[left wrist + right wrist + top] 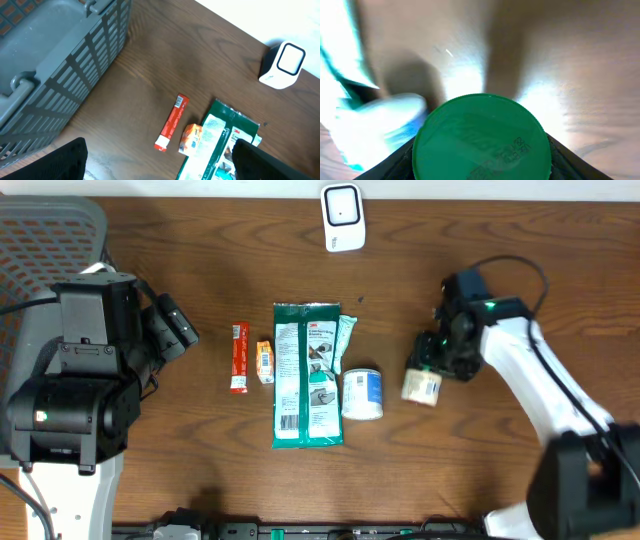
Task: Scan the item barcode
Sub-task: 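Move the right gripper down onto the green-lidded Knorr jar, then grasp the Knorr jar lid and lift the jar up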
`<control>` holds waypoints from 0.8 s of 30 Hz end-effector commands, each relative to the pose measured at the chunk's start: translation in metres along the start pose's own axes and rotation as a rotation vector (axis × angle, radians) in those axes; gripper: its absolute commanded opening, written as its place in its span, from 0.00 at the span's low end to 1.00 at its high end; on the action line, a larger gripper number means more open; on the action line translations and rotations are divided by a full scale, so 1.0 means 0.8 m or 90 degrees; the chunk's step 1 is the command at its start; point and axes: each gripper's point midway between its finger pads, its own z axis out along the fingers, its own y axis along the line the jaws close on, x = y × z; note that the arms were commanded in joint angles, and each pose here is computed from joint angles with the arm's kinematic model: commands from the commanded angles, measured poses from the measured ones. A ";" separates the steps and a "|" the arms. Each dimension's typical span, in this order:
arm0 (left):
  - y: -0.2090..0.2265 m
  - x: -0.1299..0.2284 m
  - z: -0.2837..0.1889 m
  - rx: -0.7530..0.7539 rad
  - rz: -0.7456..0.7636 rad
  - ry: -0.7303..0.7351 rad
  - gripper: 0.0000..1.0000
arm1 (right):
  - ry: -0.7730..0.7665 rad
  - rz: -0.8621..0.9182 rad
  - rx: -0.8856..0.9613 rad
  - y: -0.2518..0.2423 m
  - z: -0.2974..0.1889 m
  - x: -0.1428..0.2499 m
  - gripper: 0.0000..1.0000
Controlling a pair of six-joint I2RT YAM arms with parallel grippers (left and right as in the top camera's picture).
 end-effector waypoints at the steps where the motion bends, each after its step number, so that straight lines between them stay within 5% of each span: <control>1: 0.002 -0.005 -0.004 -0.005 0.003 -0.010 0.90 | -0.122 -0.036 0.035 -0.005 -0.051 -0.033 0.50; 16: 0.002 -0.005 -0.004 -0.005 0.003 -0.010 0.90 | -0.358 -0.077 0.162 0.013 -0.016 -0.072 0.49; 24: 0.002 -0.005 -0.004 -0.005 0.003 -0.010 0.90 | -0.345 -0.094 0.154 0.013 0.012 -0.054 0.56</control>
